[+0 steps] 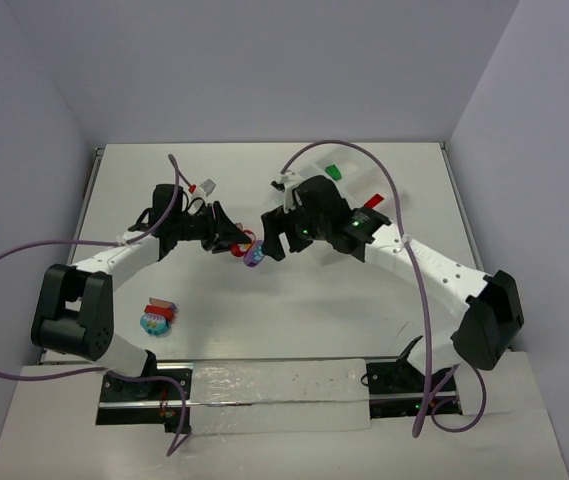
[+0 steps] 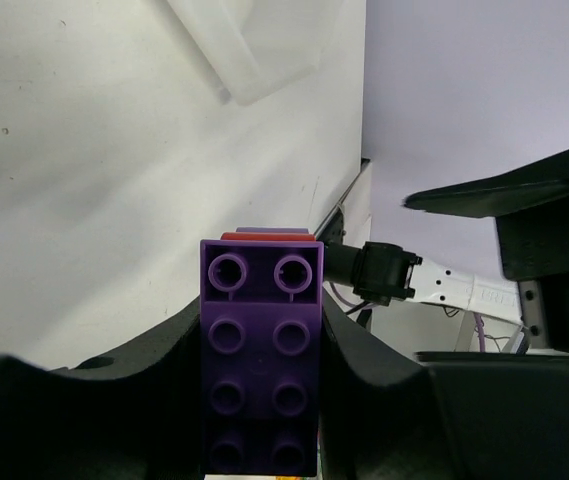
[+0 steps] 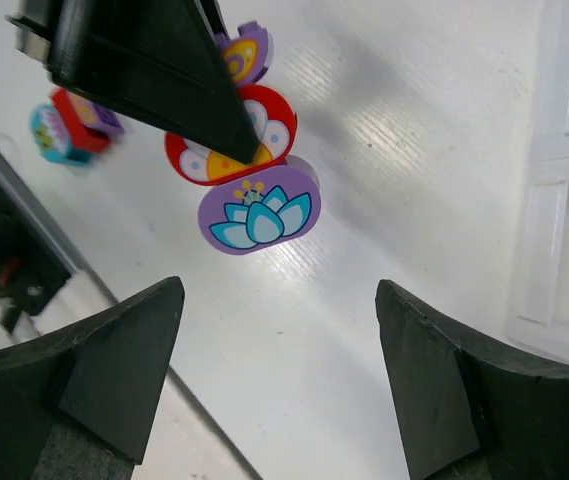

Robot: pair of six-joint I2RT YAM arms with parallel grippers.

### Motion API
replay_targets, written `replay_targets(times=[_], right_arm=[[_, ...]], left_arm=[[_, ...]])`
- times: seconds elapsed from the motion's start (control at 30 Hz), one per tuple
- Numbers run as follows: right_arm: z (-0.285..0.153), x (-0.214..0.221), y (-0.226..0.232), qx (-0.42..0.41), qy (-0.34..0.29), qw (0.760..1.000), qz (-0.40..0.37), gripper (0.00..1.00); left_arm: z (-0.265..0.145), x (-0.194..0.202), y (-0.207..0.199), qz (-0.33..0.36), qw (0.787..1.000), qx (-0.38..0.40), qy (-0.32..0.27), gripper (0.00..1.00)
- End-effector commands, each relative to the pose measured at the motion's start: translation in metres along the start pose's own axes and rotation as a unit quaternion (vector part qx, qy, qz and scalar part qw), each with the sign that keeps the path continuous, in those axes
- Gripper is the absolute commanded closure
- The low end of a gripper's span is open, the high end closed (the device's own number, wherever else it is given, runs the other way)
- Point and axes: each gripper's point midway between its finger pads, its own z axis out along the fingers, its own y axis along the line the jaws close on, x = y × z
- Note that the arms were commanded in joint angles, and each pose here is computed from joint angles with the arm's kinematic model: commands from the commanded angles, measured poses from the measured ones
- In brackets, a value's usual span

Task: Sort the legos into containers by color

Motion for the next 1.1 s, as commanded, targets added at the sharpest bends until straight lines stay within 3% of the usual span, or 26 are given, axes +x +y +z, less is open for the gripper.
replay_targets(times=[0.0,0.47,1.07], right_arm=[[-0.029,-0.026,0.004,-0.049,-0.050,0.996,0.053,0.15],[-0.045,-0.048,0.022,-0.231,-0.093,0.949,0.194,0.15],[-0.029,-0.049,0.032,-0.296,-0.078,0.922,0.238,0.15]], left_arm=[[-0.009,-0.013,-0.019,0.022,0.999,0.030,-0.024,1.00],[-0.040,-0.016,-0.086,0.046,0.984,0.160,-0.059,1.00],[-0.055,-0.015,-0.116,0.066,0.972,0.215,-0.074,1.00]])
